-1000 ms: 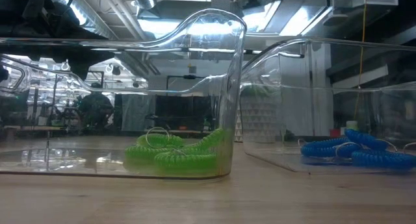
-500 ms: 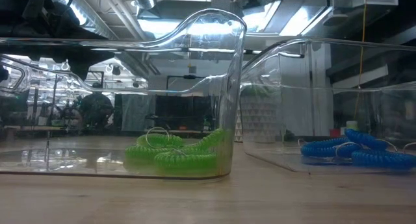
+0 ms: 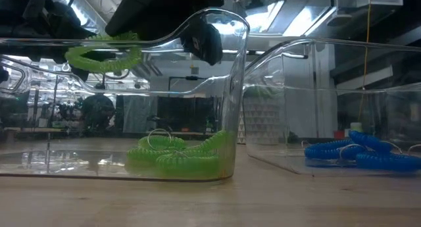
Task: Sort spring keychains
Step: Put the green spring keychain into the left transparent bin, then return to Home Position
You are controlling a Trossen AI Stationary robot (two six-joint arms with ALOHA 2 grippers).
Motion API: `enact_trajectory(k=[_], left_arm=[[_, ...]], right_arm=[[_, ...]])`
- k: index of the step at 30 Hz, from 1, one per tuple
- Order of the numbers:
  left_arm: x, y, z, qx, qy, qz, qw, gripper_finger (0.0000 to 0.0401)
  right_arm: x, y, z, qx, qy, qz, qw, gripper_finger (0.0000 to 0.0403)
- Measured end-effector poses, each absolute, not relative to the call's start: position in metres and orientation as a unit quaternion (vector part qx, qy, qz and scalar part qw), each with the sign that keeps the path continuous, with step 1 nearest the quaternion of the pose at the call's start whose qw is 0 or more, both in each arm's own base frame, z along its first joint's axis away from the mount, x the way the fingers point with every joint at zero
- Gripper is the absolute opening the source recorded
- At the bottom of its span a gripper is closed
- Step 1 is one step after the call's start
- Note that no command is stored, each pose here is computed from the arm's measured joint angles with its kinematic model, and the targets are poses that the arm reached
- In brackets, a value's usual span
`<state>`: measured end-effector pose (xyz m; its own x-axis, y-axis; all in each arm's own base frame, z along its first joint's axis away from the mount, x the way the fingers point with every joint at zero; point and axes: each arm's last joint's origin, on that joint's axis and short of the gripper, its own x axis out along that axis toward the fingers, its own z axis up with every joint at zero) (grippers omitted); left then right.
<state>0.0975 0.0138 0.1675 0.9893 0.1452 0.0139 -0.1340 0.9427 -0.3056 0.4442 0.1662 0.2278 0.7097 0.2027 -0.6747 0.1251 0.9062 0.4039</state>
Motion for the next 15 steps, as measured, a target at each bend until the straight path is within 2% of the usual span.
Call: enact_trajectory(k=[5,12,15], left_arm=[[0.097,0.014,0.168,-0.154,-0.018,0.071,0.985,0.0178],[0.097,0.014,0.168,-0.154,-0.018,0.071,0.985,0.0178],[0.097,0.014,0.168,-0.154,-0.018,0.071,0.985,0.0178]], right_arm=[[0.445,0.162,0.228,0.215,0.382,0.022,0.898,0.0069],[0.449,0.153,0.227,0.271,0.4,0.039,0.874,0.0145],[0.448,0.15,0.232,0.28,0.415,0.091,0.861,0.017]])
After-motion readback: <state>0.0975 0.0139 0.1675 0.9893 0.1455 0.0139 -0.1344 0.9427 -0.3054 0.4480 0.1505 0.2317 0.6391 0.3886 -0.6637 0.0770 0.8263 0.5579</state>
